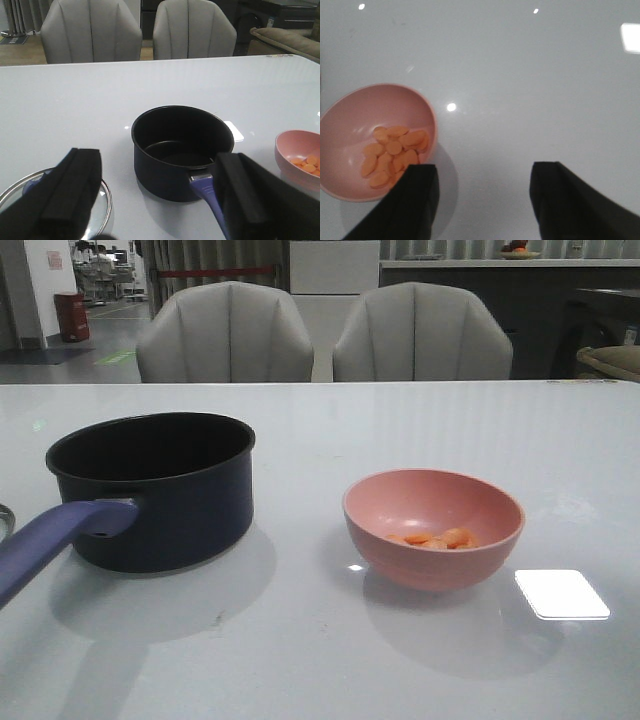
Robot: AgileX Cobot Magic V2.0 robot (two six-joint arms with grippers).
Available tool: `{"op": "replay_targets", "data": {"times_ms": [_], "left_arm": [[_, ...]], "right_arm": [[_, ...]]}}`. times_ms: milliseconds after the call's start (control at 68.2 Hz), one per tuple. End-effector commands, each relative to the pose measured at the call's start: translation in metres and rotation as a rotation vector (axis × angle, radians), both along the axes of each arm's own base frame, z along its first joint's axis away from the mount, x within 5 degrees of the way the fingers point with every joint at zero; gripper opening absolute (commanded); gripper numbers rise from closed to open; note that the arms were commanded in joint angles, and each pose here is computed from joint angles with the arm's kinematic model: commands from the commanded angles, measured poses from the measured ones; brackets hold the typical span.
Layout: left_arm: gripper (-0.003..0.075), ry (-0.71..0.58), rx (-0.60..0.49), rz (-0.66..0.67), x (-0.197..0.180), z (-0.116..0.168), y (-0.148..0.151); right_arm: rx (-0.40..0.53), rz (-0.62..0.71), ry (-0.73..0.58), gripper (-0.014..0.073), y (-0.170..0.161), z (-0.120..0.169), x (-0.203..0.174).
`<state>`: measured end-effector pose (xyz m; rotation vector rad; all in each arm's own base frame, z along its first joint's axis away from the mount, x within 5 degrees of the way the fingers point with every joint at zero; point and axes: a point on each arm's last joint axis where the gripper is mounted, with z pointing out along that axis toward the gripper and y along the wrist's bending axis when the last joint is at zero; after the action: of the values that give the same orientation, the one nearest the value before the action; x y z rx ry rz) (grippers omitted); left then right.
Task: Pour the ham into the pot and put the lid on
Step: 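Move the right gripper above the pink bowl, then lower the right gripper and grasp the pink bowl rim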
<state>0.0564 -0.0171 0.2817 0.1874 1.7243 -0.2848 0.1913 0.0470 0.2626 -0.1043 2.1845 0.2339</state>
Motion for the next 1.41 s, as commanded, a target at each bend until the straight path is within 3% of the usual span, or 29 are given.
{"op": "replay_targets", "data": {"times_ms": [0,176,381,777,938,996,1392], "left_arm": [[0.0510,-0.101,-0.037,-0.012,0.000,0.017,-0.001],[0.0510,-0.113,-0.041,-0.012,-0.002,0.018,0.000],[0.0510,-0.113,-0.041,-0.012,-0.002,0.018,0.000],[0.0510,-0.113,-0.041,-0.012,-0.002,0.018,0.000],[0.0510,-0.113,-0.041,-0.012,-0.002,0.018,0.000],[0.0510,-0.113,-0.041,-0.012,-0.002,0.018,0.000],[0.0510,-0.113,-0.041,-0.012,-0.002,0.018,0.000]], "right_arm": [[0.064,0.009,-0.030,0.0511,0.018,0.011,0.035],[0.100,-0.002,0.085,0.0511,0.039,-0.006,0.082],[0.079,0.031,0.166,0.0502,0.060,-0.021,0.116],[0.030,0.042,0.343,0.0223,0.074,-0.065,0.144],[0.026,0.044,0.360,0.0182,0.074,-0.066,0.143],[0.026,0.045,0.365,0.0121,0.074,-0.065,0.142],[0.058,0.057,0.291,0.0134,0.080,-0.031,0.161]]}}
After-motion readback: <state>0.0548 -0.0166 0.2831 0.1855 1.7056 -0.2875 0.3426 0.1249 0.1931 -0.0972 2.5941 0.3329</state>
